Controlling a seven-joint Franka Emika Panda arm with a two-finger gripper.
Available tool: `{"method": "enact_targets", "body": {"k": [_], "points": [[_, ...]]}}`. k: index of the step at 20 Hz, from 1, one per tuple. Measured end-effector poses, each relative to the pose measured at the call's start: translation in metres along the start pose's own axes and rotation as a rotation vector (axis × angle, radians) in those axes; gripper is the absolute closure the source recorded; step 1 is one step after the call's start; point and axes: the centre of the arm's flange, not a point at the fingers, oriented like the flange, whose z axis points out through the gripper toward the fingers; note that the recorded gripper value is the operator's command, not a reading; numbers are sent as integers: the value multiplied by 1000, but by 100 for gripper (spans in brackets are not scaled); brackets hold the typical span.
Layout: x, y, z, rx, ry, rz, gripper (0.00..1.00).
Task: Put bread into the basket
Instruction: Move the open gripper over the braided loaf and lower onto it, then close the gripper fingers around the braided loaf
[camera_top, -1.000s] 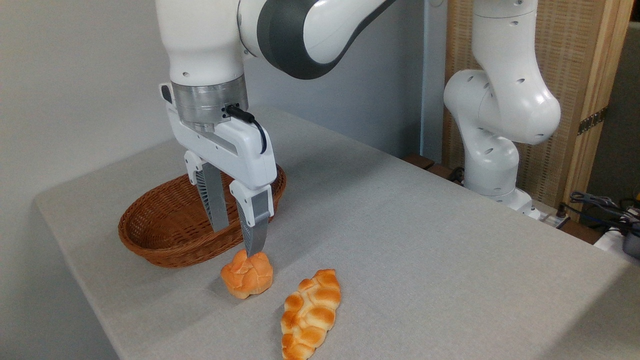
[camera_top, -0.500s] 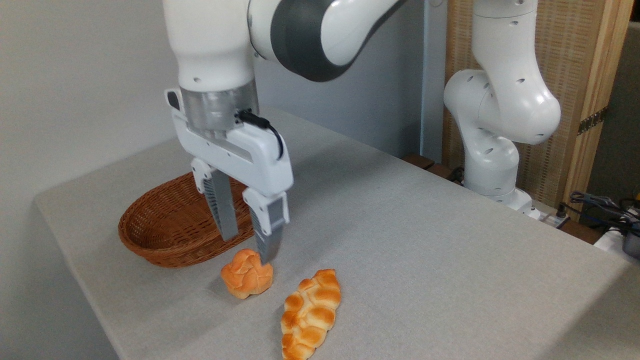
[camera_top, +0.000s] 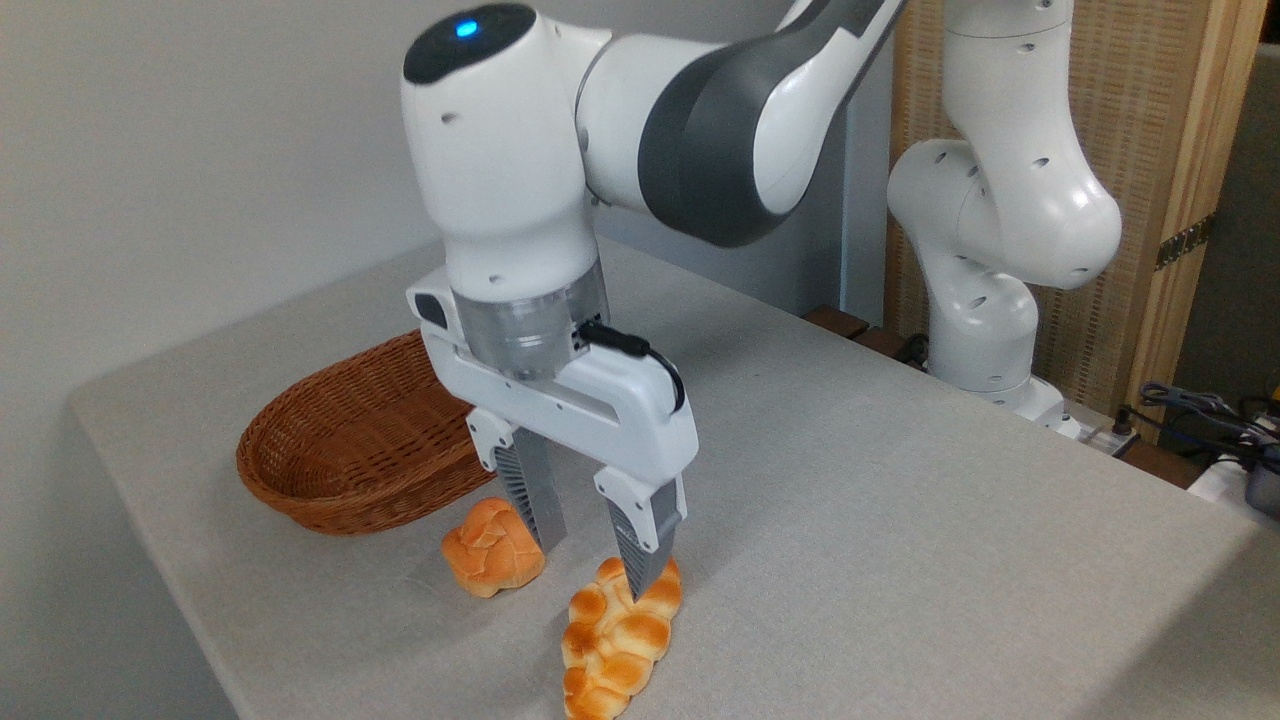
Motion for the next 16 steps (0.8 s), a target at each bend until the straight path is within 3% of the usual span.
{"method": "enact_targets", "body": {"k": [9, 16], "points": [[-4, -16, 36, -25, -56, -29, 0], [11, -18, 52, -34, -4, -44, 0]]}}
